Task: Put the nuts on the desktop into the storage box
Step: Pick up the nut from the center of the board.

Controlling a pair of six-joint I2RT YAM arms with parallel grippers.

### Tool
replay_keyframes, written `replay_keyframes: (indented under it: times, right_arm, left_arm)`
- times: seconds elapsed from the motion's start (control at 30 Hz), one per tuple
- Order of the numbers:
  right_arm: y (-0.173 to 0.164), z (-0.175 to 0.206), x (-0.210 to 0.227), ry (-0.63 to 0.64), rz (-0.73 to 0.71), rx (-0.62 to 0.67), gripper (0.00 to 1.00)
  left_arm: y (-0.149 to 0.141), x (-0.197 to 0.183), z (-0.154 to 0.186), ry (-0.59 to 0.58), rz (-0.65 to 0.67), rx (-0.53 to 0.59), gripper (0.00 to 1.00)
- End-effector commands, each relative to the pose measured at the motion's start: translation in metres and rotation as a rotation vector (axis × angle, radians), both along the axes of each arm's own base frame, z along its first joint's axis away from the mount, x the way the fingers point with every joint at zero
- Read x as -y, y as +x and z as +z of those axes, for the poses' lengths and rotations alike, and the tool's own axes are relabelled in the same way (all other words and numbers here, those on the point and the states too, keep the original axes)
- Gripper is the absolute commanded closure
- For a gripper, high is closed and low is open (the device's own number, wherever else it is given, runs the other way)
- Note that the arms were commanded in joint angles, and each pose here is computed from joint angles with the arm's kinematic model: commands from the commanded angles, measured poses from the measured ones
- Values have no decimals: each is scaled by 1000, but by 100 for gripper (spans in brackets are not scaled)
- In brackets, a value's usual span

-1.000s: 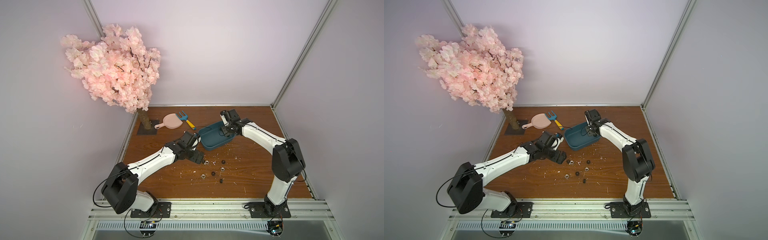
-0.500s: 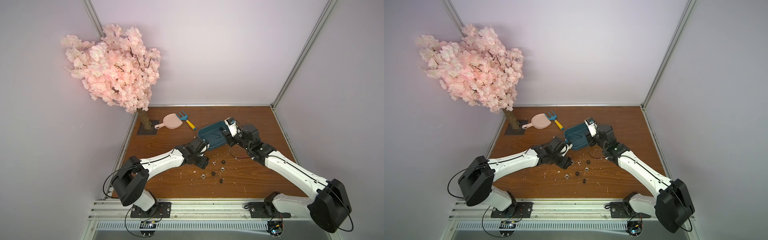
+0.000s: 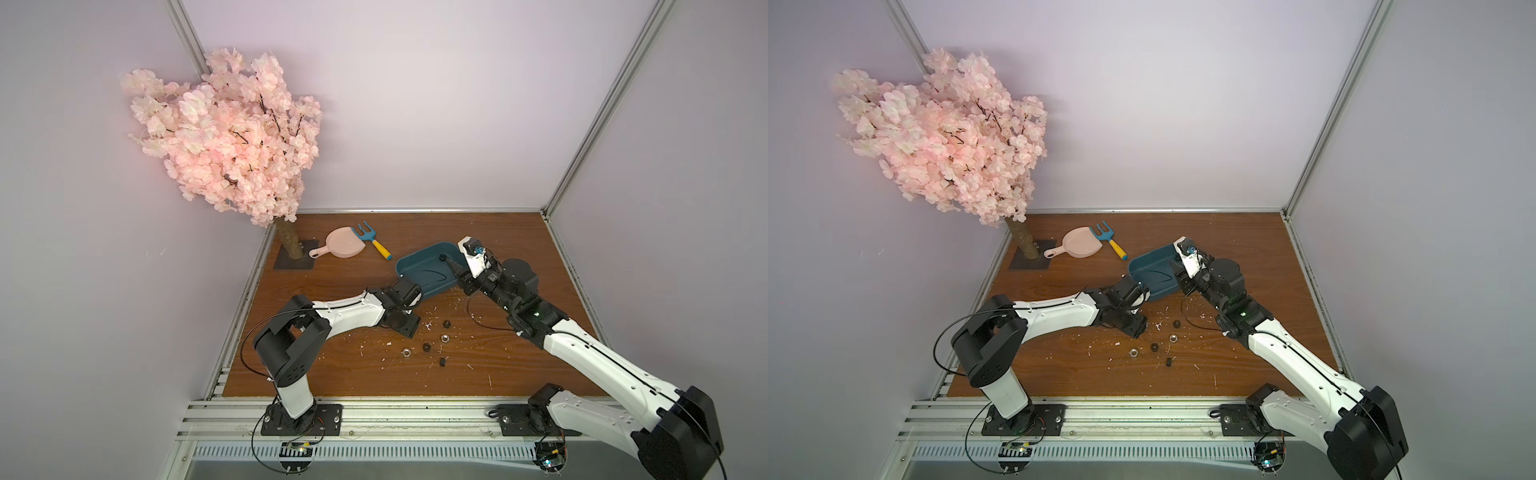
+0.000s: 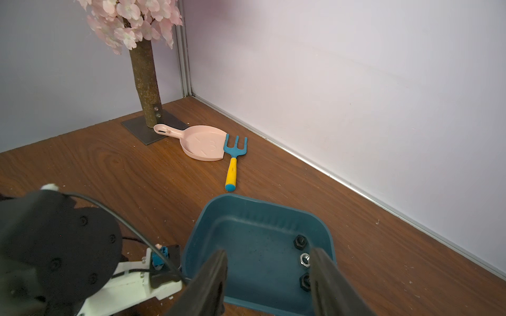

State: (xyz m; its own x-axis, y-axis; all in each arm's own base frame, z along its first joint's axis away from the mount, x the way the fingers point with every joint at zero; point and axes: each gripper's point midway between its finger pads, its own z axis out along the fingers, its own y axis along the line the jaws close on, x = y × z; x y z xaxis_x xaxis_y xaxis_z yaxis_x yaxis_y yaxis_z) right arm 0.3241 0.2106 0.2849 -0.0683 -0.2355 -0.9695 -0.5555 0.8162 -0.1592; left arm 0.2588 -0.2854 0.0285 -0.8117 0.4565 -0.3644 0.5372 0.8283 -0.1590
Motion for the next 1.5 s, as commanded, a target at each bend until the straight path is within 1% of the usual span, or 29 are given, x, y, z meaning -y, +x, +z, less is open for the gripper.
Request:
replay_keyframes:
  times: [0.0, 0.3, 0.43, 0.47, 0.57, 0.63, 0.73, 0.77, 0.8, 1.0, 1.03, 1.1, 1.2, 1.3, 1.47]
  right_arm:
    - [-5, 21, -2, 23, 19, 68, 46]
    - [-7, 25, 1, 23, 12, 90, 45]
    - [-7, 26, 2, 22, 8, 95, 45]
    - [-7, 26, 2, 22, 8, 95, 45]
    - [-7, 27, 1, 25, 13, 97, 45]
    - [-7, 27, 1, 25, 13, 97, 45]
    - [-7, 26, 1, 23, 13, 97, 45]
    - [-7, 26, 1, 22, 13, 96, 45]
    - [-8, 26, 1, 23, 15, 97, 45]
    - [-8, 25, 1, 18, 13, 95, 45]
    - [-8, 25, 1, 18, 14, 94, 45]
    - [-8, 24, 1, 17, 17, 91, 45]
    - [-7, 22, -1, 16, 21, 84, 45]
    - [-6, 22, -2, 15, 23, 82, 45]
    - [-7, 21, -1, 12, 22, 79, 45]
  left_arm:
    - [0, -4, -7, 64, 3, 0, 39]
    - [6, -23, -23, 192, 27, 13, 40]
    - [8, -28, -22, 207, 35, 28, 41]
    - [8, -27, -22, 206, 34, 28, 43]
    - [5, -27, -26, 208, 18, 13, 55]
    - [2, -25, -28, 197, 7, -4, 57]
    - [-2, -21, -30, 183, -13, -26, 64]
    - [-3, -20, -31, 180, -19, -31, 68]
    - [-4, -19, -32, 177, -24, -38, 69]
    - [-10, -19, -27, 156, -23, -58, 70]
    - [-11, -22, -27, 167, -19, -62, 68]
    - [-13, -26, -26, 185, -14, -63, 61]
    - [-13, -31, -22, 200, -6, -54, 56]
    - [-14, -32, -19, 196, -6, -54, 56]
    - [-18, -35, -19, 200, -6, -66, 61]
